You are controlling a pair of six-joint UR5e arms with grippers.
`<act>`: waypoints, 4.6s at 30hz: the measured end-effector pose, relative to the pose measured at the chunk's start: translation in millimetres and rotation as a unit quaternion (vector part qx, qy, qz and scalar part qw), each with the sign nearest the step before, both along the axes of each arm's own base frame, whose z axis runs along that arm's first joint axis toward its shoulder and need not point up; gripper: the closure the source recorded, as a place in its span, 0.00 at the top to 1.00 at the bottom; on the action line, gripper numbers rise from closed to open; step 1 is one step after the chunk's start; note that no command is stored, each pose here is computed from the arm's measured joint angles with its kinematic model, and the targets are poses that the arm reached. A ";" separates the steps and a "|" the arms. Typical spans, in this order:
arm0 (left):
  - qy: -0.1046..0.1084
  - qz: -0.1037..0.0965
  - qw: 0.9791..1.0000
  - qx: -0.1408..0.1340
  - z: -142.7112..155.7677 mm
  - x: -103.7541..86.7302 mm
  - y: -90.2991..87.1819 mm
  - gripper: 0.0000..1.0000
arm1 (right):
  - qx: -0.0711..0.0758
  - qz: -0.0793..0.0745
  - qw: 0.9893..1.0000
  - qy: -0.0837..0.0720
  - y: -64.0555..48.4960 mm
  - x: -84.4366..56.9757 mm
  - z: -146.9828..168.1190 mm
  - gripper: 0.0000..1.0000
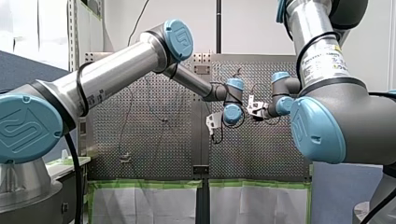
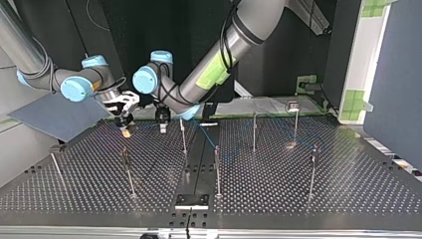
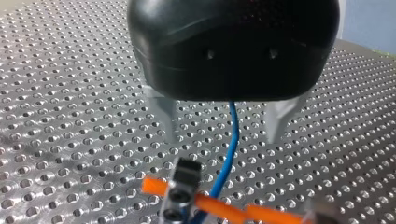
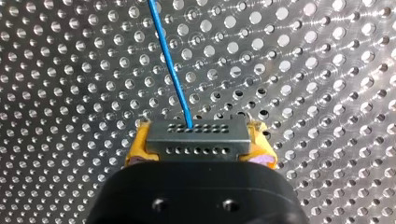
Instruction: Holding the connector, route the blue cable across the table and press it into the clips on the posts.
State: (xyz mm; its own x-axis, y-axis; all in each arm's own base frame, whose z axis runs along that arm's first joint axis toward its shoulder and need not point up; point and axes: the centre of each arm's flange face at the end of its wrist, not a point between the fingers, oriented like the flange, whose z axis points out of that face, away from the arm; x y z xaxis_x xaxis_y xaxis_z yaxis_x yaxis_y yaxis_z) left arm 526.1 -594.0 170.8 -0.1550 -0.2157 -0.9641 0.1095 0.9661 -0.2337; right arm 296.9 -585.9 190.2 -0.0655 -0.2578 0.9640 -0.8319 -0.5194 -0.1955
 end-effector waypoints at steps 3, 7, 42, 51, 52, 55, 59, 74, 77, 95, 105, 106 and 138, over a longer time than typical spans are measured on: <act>0.000 -0.007 1.000 -0.003 0.4 1.0 -1.0 0.19 | 0.001 0.001 1.000 0.000 0.2 0.0 0.0 0.00; 0.003 -0.011 1.000 -0.008 0.7 0.6 -1.7 0.00 | 0.002 0.001 1.000 0.000 0.2 -0.4 0.0 0.00; -0.010 0.006 1.000 -0.026 126.7 -46.0 -1.5 0.00 | 0.006 0.003 0.999 -0.038 16.5 -5.7 151.1 0.00; -0.037 0.005 0.998 -0.051 187.0 -56.7 7.3 0.00 | -0.002 0.004 0.999 -0.040 39.8 -10.6 195.6 0.00; -0.039 0.005 0.998 -0.054 192.7 -57.9 8.4 0.00 | -0.003 0.004 0.999 -0.040 42.3 -11.2 200.1 0.00; -0.048 0.004 0.997 -0.061 211.5 -62.2 11.7 0.00 | -0.005 0.003 0.999 -0.041 51.0 -13.1 212.8 0.00; -0.053 0.003 0.996 -0.065 222.9 -64.9 14.0 0.00 | -0.006 0.001 0.999 -0.044 61.6 -17.4 224.3 0.00; -0.072 -0.001 0.995 -0.074 227.7 -51.0 17.7 0.00 | -0.003 -0.008 0.999 -0.048 64.9 -25.8 227.2 0.00; -0.081 -0.009 0.994 -0.079 230.1 -45.1 17.5 0.00 | -0.007 -0.005 0.999 -0.051 69.7 -23.4 234.0 0.00; -0.105 -0.019 0.990 -0.088 219.6 -12.2 23.8 0.00 | -0.007 -0.005 0.999 -0.051 69.6 -23.6 234.0 0.00; -0.111 -0.026 0.989 -0.092 214.9 -6.0 22.0 0.00 | -0.007 -0.005 0.999 -0.051 69.7 -23.5 234.2 0.00; -0.110 -0.026 0.989 -0.092 214.6 -6.0 22.0 0.00 | -0.007 -0.005 0.999 -0.051 69.7 -23.6 234.1 0.00; -0.110 -0.026 0.989 -0.092 214.2 -6.0 21.9 0.05 | -0.007 -0.005 0.999 -0.051 69.7 -23.5 234.2 0.00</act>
State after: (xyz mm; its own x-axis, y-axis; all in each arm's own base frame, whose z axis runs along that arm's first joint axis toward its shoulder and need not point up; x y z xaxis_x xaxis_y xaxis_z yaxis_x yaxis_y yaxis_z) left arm 520.2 -572.1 385.0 0.0390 -0.3875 -0.9211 0.2262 0.9012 -0.3696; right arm 273.4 -516.2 424.3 -0.1667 -0.2423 0.9558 -0.8132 -0.5144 -0.2722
